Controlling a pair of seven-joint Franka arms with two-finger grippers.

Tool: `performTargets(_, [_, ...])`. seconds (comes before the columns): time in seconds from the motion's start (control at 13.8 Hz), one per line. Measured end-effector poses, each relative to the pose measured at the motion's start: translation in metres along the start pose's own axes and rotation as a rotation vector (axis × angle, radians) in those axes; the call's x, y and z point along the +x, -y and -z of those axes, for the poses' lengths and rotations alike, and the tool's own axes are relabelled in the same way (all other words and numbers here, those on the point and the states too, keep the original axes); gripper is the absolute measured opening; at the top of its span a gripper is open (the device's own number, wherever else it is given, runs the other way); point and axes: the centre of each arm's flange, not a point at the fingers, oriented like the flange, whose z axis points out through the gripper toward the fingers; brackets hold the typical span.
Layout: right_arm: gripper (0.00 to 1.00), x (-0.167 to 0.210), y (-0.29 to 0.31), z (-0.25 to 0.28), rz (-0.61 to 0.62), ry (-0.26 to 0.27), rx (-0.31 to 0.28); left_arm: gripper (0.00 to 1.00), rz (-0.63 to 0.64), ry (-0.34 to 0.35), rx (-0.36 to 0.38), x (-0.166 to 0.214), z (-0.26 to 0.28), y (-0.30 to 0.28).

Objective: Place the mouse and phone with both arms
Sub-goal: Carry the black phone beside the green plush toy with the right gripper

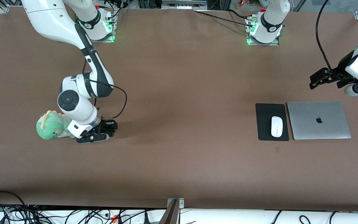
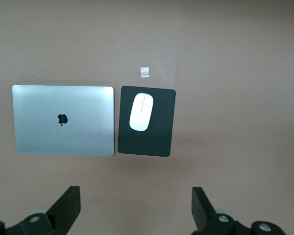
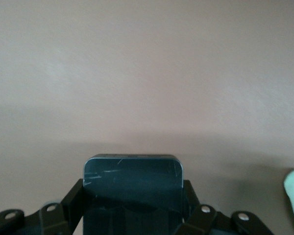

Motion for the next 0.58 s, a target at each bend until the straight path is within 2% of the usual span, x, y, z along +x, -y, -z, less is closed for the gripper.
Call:
performTargets(0.29, [0.8,-0.04,-0.045,-0.026,0.004,-0.054,-0.006,1.0,0.0,0.002,0.0,0.001,-0.001,0.0])
performTargets(0.58, [0.8,-0.063,-0.065,-0.047,-0.009,-0.093,-0.013,1.0,-0.001,-0.006,-0.002,0.001,0.002,-0.001])
